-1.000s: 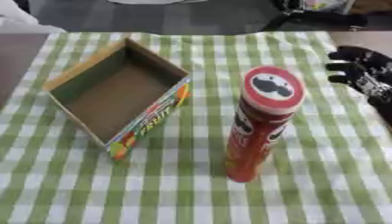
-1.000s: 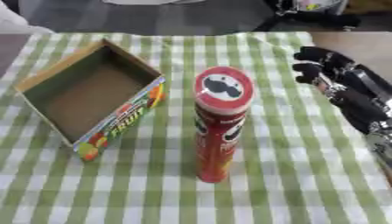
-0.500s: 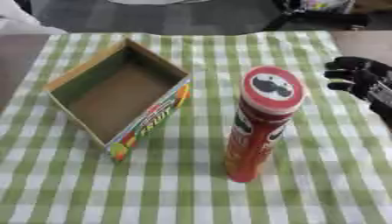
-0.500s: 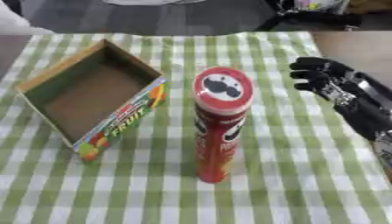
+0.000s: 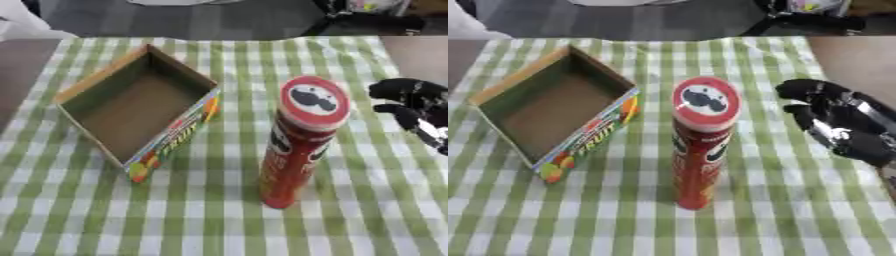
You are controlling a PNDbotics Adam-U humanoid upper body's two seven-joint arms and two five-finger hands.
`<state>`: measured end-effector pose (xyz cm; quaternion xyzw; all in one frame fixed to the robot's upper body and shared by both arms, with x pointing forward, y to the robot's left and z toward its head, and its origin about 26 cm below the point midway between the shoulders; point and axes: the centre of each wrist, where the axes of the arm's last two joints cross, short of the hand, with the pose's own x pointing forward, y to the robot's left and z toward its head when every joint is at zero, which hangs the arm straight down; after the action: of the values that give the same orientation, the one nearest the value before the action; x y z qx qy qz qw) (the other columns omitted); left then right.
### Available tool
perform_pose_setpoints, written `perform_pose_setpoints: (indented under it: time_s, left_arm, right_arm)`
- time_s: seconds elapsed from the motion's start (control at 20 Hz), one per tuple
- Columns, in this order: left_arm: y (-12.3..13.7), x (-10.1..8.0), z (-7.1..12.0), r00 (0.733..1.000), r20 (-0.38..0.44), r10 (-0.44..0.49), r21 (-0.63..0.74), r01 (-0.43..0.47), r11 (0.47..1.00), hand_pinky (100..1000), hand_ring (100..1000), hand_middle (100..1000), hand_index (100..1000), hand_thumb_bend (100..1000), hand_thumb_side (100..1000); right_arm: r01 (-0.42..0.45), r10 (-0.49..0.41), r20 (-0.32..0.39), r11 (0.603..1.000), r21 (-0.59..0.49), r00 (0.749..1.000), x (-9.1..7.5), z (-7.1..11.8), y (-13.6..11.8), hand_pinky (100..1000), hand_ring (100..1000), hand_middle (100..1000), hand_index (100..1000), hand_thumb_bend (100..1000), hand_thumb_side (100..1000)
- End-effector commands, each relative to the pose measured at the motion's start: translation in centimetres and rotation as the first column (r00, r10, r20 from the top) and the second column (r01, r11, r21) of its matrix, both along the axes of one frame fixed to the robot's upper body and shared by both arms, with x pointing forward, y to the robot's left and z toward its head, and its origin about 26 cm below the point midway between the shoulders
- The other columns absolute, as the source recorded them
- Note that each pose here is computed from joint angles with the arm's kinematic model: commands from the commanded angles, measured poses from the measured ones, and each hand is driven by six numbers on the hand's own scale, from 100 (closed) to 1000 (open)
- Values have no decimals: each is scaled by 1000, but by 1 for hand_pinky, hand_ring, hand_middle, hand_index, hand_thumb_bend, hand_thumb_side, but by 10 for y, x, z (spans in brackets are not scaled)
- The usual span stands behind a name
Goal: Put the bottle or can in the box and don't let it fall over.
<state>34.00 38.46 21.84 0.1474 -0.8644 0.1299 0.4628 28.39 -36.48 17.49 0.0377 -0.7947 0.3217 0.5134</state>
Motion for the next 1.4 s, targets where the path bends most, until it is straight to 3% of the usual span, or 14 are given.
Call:
perform_pose_setpoints:
  time_s: [0.05, 0.7, 1.4]
  left_arm:
    - [4, -2, 12, 1000, 25, 3, 27, -3, 1000, 789, 907, 880, 917, 649, 816]
    - [3, -2, 11, 1000, 22, -4, 24, 4, 1000, 787, 909, 881, 916, 646, 817]
    - [1, -1, 9, 1000, 17, -20, 16, 20, 1000, 784, 911, 878, 909, 643, 819]
  right_arm:
    - [-19, 20, 14, 999, -42, 1000, -1, 7, -2, 916, 969, 884, 903, 162, 343]
    - [-51, 50, -9, 988, -148, 999, -5, 6, 6, 944, 1000, 942, 945, 179, 373]
    - [-30, 19, -74, 989, -148, 997, -7, -3, 23, 935, 989, 948, 955, 193, 388]
